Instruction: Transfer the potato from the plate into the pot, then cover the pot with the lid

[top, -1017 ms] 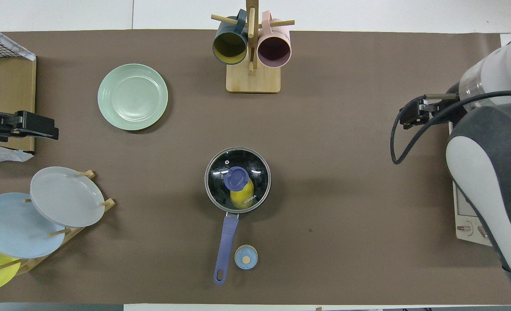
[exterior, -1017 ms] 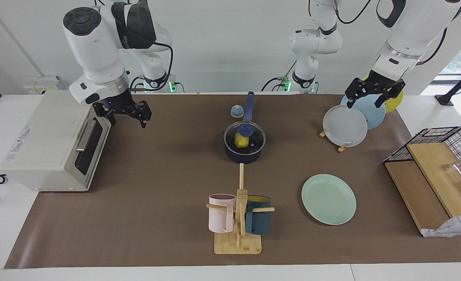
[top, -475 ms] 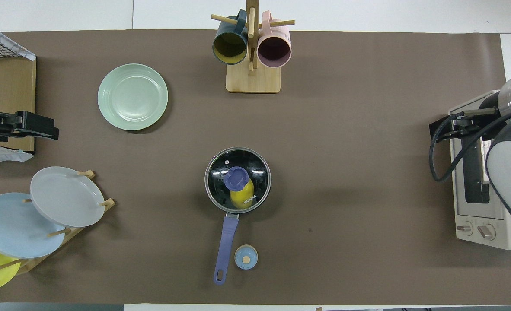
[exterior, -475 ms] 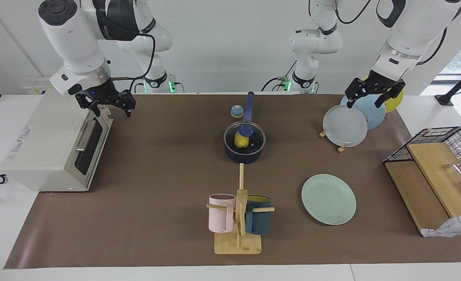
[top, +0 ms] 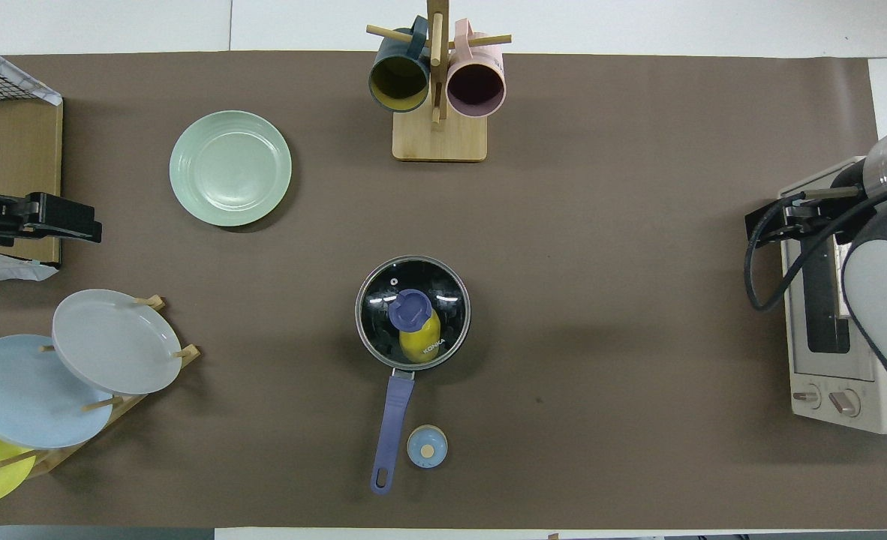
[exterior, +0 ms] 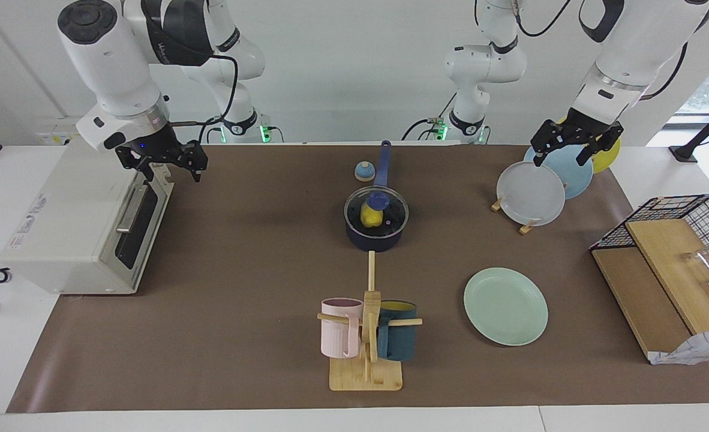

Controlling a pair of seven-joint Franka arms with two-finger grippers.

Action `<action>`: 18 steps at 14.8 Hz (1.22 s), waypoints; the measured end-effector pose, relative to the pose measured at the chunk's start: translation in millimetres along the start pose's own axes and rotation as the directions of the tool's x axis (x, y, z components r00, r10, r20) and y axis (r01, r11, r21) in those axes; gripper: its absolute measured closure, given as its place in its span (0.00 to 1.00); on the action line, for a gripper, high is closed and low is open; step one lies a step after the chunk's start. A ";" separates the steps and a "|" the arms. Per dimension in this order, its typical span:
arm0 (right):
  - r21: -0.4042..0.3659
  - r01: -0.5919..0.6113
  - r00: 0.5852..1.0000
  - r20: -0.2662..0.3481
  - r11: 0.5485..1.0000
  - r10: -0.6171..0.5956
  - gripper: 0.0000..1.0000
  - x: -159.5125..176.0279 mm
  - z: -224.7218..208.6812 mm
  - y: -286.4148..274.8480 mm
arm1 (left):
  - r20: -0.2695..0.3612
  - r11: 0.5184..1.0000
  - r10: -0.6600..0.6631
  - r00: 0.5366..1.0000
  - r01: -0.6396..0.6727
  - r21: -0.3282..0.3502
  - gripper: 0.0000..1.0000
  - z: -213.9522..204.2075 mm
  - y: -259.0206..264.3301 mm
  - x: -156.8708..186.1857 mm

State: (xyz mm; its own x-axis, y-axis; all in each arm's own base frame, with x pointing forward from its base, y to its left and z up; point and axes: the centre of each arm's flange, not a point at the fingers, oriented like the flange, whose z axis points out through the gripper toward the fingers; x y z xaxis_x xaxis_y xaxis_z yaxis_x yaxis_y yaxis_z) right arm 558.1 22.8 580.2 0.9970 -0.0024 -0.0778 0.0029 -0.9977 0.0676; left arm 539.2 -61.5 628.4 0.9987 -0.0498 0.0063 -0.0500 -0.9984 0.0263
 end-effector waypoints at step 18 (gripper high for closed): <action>0.008 -0.049 0.999 -0.012 0.999 0.049 0.00 -0.8 -7.6 27.6 | 0.000 1.000 0.000 1.000 0.000 0.000 0.00 0.0 0.0 0.0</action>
State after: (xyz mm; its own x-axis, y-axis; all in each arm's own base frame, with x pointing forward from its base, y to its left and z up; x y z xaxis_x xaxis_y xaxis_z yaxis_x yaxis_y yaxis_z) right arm 558.0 -4.2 589.7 0.9968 -0.0503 -0.0622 -0.0463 -0.9969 0.0636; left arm 539.2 -61.5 628.4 0.9987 -0.0498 0.0062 -0.0500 -0.9984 0.0263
